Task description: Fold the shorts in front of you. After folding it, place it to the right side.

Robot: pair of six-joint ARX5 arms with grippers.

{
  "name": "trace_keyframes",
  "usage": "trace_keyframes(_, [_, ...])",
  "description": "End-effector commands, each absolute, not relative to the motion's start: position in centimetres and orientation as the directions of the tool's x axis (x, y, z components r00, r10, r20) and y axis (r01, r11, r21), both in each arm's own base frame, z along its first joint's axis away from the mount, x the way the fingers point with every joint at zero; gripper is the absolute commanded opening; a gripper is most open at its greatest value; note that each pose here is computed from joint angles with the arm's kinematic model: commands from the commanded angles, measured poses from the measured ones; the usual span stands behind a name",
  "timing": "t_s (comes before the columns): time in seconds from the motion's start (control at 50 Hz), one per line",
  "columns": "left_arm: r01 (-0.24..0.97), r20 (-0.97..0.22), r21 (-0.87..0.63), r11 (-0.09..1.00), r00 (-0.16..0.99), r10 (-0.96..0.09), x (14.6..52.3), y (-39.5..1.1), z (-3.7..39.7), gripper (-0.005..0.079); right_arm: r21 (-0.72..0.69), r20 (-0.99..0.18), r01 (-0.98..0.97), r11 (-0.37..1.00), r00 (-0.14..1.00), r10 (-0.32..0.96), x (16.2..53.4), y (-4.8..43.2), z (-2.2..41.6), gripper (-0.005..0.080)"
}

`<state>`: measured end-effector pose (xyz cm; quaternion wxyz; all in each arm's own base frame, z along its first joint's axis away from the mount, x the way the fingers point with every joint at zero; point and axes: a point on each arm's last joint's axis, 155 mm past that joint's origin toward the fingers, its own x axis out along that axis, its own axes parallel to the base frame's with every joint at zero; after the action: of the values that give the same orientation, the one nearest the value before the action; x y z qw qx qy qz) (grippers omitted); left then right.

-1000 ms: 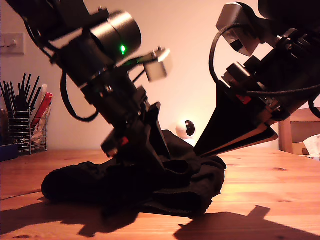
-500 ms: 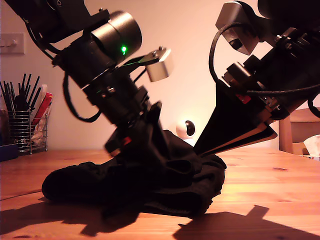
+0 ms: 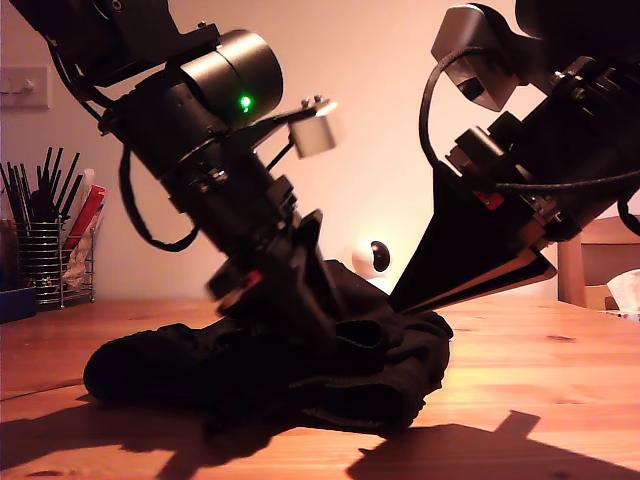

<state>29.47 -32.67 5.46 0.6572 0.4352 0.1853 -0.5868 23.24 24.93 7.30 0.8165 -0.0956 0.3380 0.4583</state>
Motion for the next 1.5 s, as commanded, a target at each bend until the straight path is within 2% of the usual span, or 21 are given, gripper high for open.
trace_keyframes(0.0, [0.934,-0.743,0.353,-0.053,0.245,-0.622,29.7,-33.0,5.4,0.0413,0.141,-0.626,-0.816,0.56,0.365,0.689,23.7,25.1,8.0,0.0167])
trace_keyframes(0.6, [0.921,-0.711,0.39,0.02,0.315,-0.628,32.2,-32.2,6.2,0.0388,0.134,-0.638,-0.822,0.553,0.356,0.683,23.5,25.0,7.7,0.0167])
trace_keyframes(1.18, [0.936,-0.733,0.352,0.004,0.278,-0.621,31.9,-32.3,4.3,0.0383,0.13,-0.627,-0.823,0.553,0.364,0.689,23.7,25.1,8.0,0.0166])
trace_keyframes(1.34, [0.929,-0.72,0.371,0.008,0.293,-0.629,32.3,-32.5,4.6,0.0249,0.129,-0.627,-0.823,0.553,0.364,0.689,23.7,25.1,8.0,0.0166])
trace_keyframes(1.48, [0.928,-0.72,0.371,0.009,0.294,-0.629,32.3,-32.5,4.6,-0.0033,0.126,-0.626,-0.822,0.555,0.368,0.688,23.8,25.1,8.1,0.0166])
